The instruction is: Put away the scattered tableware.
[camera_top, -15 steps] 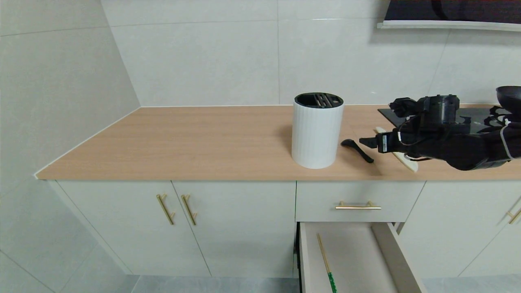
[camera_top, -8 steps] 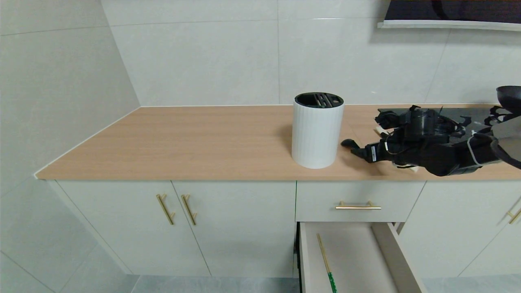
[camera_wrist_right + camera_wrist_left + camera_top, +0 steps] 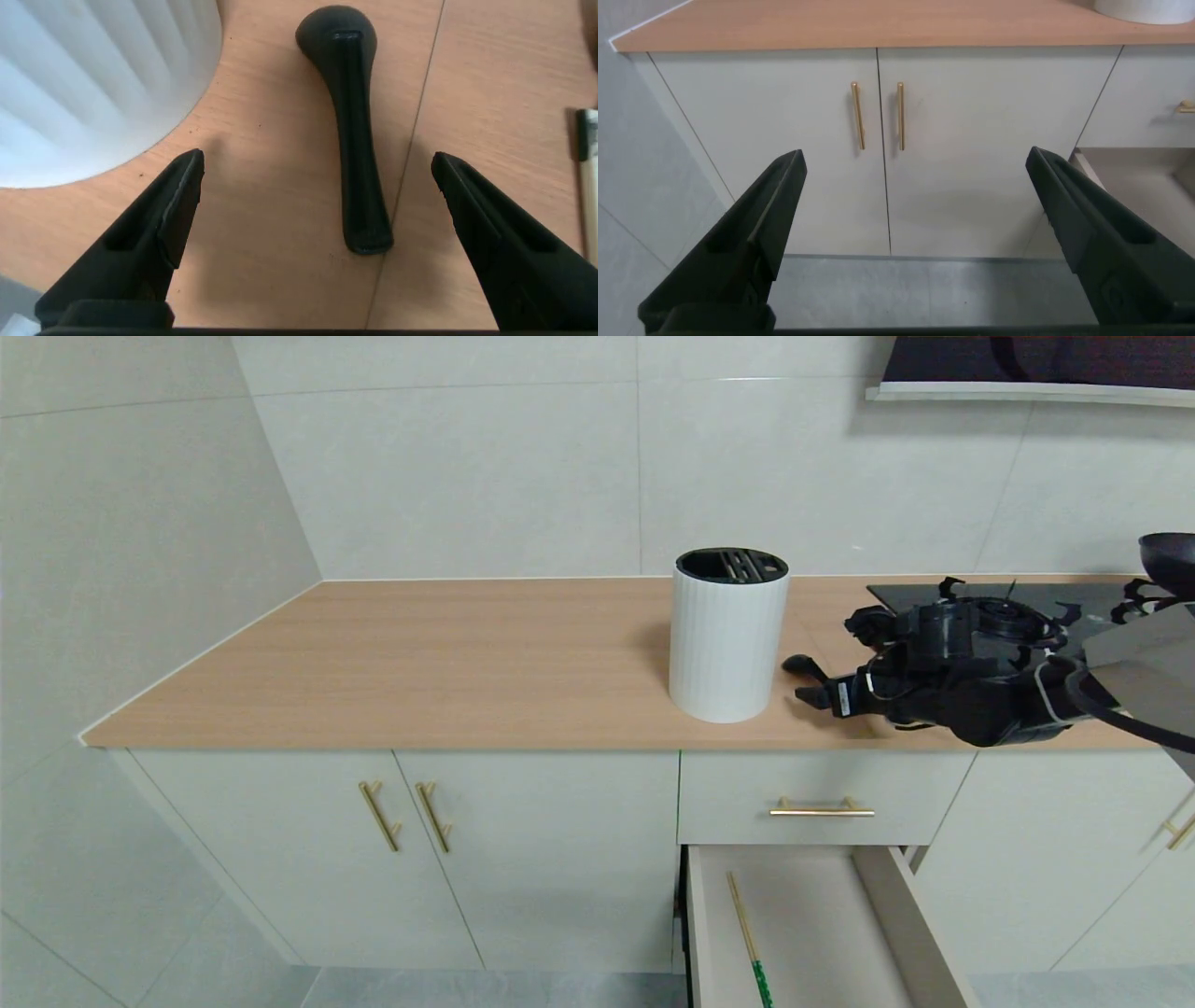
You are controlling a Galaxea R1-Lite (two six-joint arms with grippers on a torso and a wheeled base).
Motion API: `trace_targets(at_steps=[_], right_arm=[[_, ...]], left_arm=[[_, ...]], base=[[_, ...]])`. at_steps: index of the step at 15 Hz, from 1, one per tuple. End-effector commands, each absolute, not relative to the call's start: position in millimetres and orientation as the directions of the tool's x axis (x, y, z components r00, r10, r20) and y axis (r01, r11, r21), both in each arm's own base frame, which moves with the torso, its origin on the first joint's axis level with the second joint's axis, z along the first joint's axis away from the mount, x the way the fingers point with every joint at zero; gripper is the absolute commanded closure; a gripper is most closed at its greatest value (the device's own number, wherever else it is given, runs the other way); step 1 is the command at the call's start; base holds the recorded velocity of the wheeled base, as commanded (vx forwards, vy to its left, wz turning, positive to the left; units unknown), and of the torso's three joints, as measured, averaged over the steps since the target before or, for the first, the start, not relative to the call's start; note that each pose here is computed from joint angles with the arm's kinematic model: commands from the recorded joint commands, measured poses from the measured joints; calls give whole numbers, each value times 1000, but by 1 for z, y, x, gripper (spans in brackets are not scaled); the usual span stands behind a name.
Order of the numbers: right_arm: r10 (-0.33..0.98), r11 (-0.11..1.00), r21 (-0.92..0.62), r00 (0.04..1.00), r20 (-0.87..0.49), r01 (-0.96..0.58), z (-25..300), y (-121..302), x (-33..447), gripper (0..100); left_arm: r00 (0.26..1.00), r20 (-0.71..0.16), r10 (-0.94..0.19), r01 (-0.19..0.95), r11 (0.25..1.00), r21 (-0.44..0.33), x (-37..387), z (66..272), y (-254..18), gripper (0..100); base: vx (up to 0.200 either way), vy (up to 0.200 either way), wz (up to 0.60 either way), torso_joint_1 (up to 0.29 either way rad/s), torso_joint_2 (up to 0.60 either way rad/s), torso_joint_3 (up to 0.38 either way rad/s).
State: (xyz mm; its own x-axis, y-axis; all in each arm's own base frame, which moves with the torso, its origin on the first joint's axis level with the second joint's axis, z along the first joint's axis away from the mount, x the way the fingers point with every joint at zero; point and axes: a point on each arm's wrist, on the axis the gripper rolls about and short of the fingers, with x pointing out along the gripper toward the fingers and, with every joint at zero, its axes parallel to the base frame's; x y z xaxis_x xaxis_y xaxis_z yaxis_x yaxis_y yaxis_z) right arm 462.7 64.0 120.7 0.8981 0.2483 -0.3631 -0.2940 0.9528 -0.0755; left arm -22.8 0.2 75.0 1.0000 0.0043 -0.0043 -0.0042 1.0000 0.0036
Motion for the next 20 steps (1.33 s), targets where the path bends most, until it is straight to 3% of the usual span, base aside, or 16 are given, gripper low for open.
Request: trace_targets(at_steps=[1,9,10,20], right_arm=[[244,954,-74,895,-374,-291,111,64,469,0],[232,958,-78,902,-364,-277,101,60,478,0],[227,958,-81,902,-366,-274,100,60,479,100],[219,961,-82,907,-359,-264,103,60,479,100]], left_arm=[[1000,-5,5,-5,1000,5,-23,75,0,0],[1000,-5,5,-5,1000,3,-23,75,0,0],[1000,-5,5,-5,1000,3,-23,75,0,0],[1000,-5,5,-5,1000,5,-23,75,0,0]], base=[[0,0,0,0,0,0],[0,0,0,0,0,0],[0,0,0,0,0,0],[0,0,0,0,0,0]])
